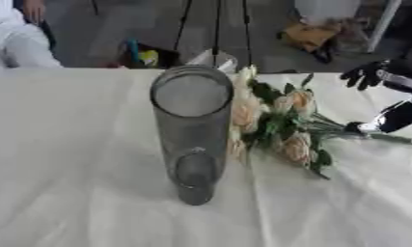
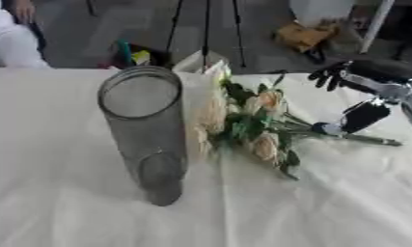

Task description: Arrange flowers into the vase.

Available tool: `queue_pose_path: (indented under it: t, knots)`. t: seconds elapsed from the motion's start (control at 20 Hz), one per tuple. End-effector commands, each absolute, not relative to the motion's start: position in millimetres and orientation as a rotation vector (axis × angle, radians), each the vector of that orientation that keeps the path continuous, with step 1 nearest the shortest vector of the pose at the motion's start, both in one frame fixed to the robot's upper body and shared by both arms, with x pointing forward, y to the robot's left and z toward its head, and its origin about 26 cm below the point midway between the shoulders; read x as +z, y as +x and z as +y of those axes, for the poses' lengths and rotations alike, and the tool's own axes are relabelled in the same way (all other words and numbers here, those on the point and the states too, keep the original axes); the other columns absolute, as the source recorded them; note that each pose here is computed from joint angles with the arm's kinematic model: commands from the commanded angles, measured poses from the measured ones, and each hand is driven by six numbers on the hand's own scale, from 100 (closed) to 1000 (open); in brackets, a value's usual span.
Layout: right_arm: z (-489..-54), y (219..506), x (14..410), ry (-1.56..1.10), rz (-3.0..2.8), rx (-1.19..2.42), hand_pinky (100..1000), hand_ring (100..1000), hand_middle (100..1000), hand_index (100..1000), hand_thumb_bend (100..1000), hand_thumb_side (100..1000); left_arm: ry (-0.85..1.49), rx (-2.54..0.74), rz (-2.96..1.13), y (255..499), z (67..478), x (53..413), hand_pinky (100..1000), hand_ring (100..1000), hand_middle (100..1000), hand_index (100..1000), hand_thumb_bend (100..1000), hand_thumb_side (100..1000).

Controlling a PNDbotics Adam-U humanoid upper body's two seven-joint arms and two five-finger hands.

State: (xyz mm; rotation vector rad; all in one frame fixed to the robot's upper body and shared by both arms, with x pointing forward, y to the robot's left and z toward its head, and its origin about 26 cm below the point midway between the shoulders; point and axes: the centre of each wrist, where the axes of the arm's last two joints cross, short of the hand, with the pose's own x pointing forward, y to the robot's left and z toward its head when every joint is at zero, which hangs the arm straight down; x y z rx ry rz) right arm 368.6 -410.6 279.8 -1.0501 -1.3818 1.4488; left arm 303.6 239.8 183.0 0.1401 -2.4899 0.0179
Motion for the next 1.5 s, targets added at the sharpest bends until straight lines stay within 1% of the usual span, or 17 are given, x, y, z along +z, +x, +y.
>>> queue_pose_path:
  t: [0.05,0.3,0.6,0.7,0.85,1.1,1.2,1.3,1.4,1.5]
  knots:
    - [-417.5,369.2,285.0,-1.11,-1.351,1.444,795,774,794,937,503,326,0.137,0.0,-2.515,301.2,239.9,189.4,556,673,772,898,100,1000]
    - [-422.9,375.2,274.8,-1.128,-1.32,1.435,782,751,782,923,468,321,0.133,-0.002,-2.516,301.2,239.5,189.3,556,673,772,898,100,1000]
    - [-425.8,379.8,264.6,-1.154,-1.319,1.423,774,741,757,910,482,326,0.127,-0.005,-2.516,301.3,238.4,189.3,556,673,772,899,100,1000]
    - [-425.7,381.2,262.0,-1.163,-1.323,1.418,770,738,750,905,474,329,0.126,-0.008,-2.516,301.3,238.1,189.4,556,672,771,899,100,1000]
    - [-426.2,382.9,258.0,-1.182,-1.319,1.415,762,733,755,905,442,343,0.123,-0.009,-2.515,301.2,237.8,189.1,556,672,771,899,100,1000]
    - [-428.8,384.5,251.0,-1.212,-1.307,1.423,765,730,759,909,431,327,0.121,-0.005,-2.514,301.2,237.6,189.0,556,673,771,899,100,1000]
    - [-430.7,384.4,248.6,-1.215,-1.302,1.428,766,727,770,913,393,341,0.121,-0.004,-2.513,301.2,237.7,188.8,556,673,771,899,100,1000]
    - [-431.9,384.3,247.5,-1.225,-1.3,1.433,769,726,771,913,396,330,0.121,-0.003,-2.513,301.1,237.6,188.6,556,673,771,899,100,1000]
    - [-432.9,384.3,246.4,-1.236,-1.298,1.441,772,732,784,917,345,353,0.119,-0.004,-2.513,301.1,237.3,188.5,556,673,772,900,100,1000]
    - [-434.5,384.0,245.4,-1.248,-1.292,1.447,783,730,795,927,330,354,0.119,-0.003,-2.512,301.1,237.3,188.3,556,674,772,900,100,1000]
